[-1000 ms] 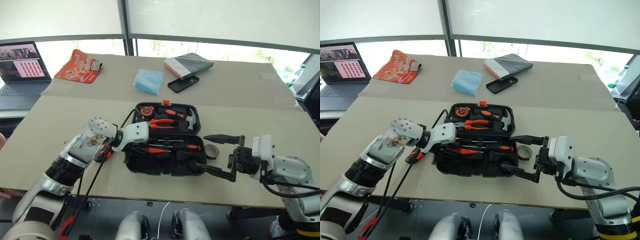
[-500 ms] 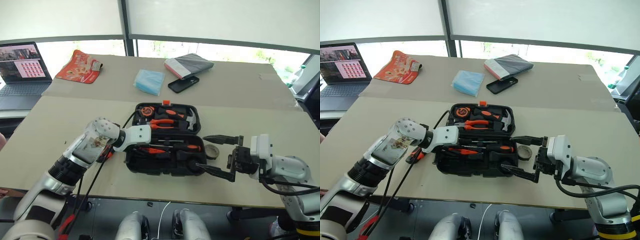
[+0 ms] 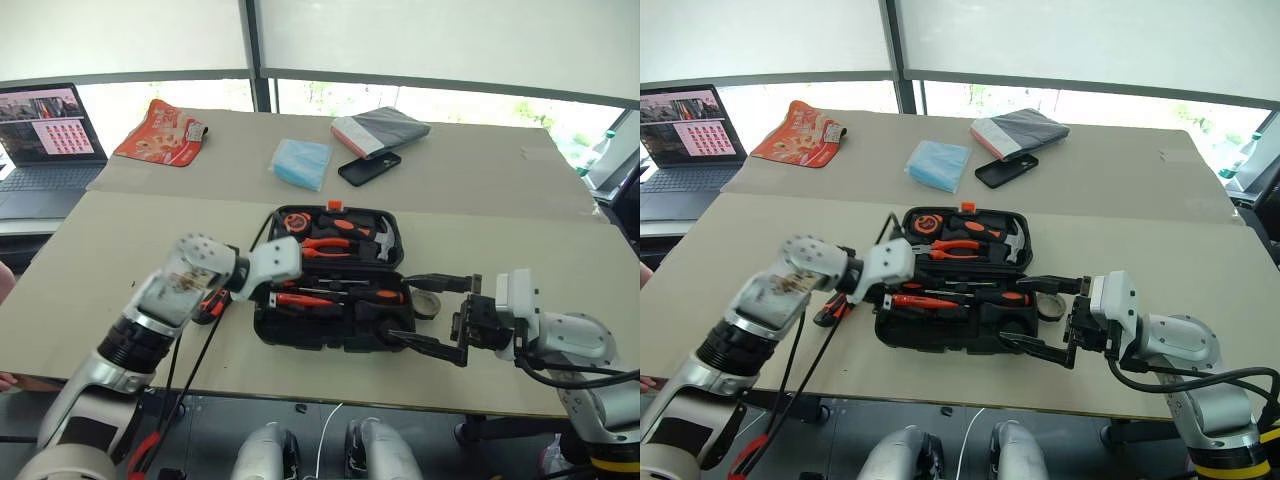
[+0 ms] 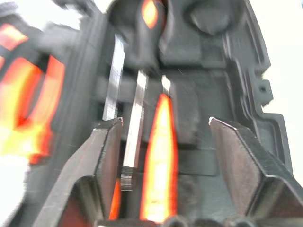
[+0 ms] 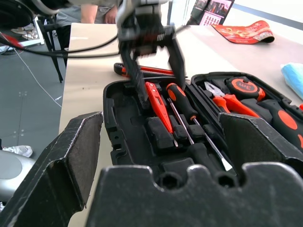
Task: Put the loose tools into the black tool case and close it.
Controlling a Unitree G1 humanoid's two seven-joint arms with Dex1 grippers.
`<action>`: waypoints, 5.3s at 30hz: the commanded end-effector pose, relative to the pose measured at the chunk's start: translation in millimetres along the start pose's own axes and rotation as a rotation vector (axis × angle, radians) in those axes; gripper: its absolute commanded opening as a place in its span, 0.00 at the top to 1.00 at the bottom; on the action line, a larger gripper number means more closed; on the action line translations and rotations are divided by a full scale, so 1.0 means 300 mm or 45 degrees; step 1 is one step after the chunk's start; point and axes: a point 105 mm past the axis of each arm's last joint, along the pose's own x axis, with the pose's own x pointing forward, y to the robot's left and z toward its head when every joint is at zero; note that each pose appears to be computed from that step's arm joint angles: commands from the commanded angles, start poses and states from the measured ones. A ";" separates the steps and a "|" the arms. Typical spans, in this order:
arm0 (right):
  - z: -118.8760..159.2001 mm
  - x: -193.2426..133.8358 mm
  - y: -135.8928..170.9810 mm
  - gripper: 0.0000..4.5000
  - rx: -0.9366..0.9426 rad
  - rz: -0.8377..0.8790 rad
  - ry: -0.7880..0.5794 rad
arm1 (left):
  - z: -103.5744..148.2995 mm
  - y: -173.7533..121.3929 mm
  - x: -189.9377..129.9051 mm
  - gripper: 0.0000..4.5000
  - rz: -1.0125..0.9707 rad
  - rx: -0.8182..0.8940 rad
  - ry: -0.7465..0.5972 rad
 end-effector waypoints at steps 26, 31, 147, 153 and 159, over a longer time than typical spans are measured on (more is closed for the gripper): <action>-0.004 -0.046 -0.042 0.00 -0.047 -0.138 -0.037 | -0.121 -0.001 -0.039 0.99 0.434 -0.288 -0.413; -0.014 -0.082 -0.065 0.00 -0.154 -0.202 -0.051 | -0.201 -0.025 -0.246 0.76 0.693 -0.394 -0.443; -0.003 -0.084 -0.034 0.00 -0.048 -0.154 -0.082 | -0.151 -0.191 0.140 1.00 -0.133 -0.134 -0.198; -0.002 -0.087 -0.024 0.00 -0.037 -0.166 -0.081 | -0.233 -0.197 0.180 1.00 -0.089 -0.291 -0.101; -0.004 -0.106 -0.027 0.00 -0.030 -0.210 -0.064 | -0.275 -0.239 0.187 1.00 -0.145 -0.398 -0.026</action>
